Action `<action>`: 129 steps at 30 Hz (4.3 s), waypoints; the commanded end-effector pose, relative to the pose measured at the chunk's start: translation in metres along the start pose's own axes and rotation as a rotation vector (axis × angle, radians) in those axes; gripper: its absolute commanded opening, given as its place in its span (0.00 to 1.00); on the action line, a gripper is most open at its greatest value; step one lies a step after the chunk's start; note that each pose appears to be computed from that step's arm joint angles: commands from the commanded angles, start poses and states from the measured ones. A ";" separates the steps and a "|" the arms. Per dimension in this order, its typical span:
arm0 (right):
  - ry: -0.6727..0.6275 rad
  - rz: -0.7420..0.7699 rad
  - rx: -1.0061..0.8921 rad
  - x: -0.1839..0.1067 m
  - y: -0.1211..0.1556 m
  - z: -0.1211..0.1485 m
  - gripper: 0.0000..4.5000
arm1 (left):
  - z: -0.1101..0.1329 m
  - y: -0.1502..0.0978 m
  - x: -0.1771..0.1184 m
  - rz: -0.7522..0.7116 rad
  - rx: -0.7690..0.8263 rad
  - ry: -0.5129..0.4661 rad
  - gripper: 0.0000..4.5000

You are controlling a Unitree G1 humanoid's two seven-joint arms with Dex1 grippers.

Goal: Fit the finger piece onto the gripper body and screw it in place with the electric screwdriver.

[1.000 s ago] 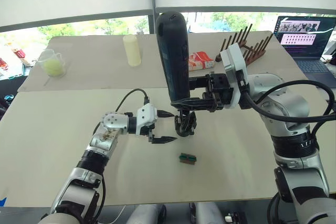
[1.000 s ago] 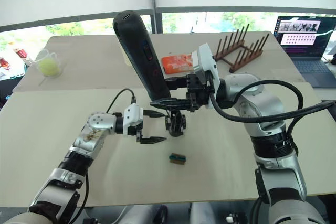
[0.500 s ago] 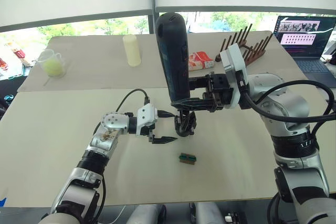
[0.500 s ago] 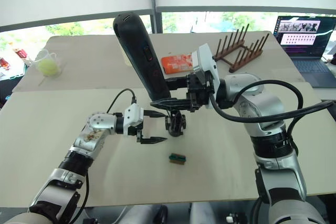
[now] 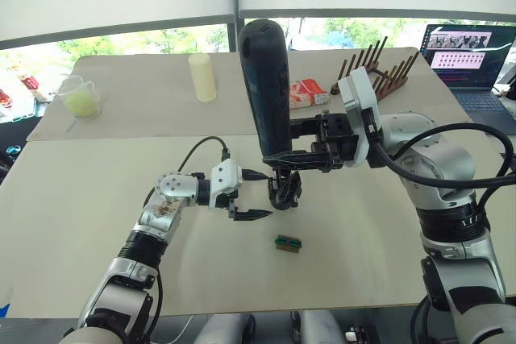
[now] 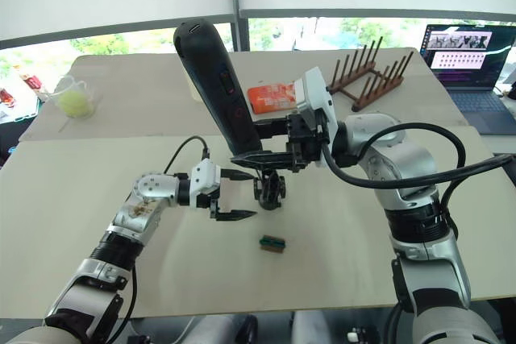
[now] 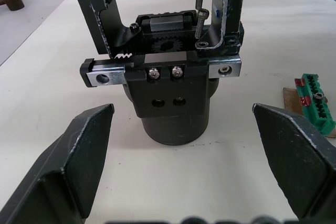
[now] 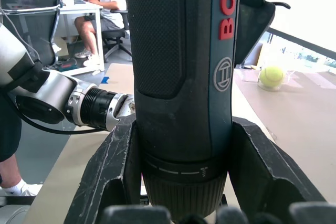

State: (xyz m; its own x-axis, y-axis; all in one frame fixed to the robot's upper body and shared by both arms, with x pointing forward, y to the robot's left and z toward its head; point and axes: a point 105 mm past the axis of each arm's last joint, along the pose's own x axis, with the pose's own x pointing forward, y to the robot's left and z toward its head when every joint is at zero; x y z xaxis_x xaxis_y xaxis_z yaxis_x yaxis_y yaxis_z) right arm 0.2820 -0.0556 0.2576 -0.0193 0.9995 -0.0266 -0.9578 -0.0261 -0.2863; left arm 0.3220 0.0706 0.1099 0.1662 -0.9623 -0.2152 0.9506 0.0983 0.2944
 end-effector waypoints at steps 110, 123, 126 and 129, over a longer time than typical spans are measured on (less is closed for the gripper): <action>-0.010 0.035 -0.053 0.002 0.000 0.017 0.42 | 0.005 0.006 0.007 0.026 0.050 -0.021 1.00; -0.002 0.035 -0.059 0.001 0.000 0.016 0.42 | 0.005 0.005 0.008 0.026 0.050 -0.024 1.00; -0.002 0.032 -0.060 0.002 -0.001 0.015 0.42 | 0.005 0.005 0.009 0.026 0.050 -0.024 1.00; -0.003 0.034 -0.063 0.002 0.000 0.015 0.42 | 0.005 0.005 0.009 0.024 0.051 -0.025 1.00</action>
State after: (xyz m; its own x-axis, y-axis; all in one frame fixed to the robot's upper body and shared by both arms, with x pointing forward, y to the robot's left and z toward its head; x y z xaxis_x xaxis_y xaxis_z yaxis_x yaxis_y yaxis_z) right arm 0.2843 -0.0529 0.2586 -0.0333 0.9974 -0.0640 -0.9596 -0.0498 -0.2769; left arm 0.3286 0.0641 0.1074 0.1869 -0.9606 -0.2058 0.9431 0.1168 0.3115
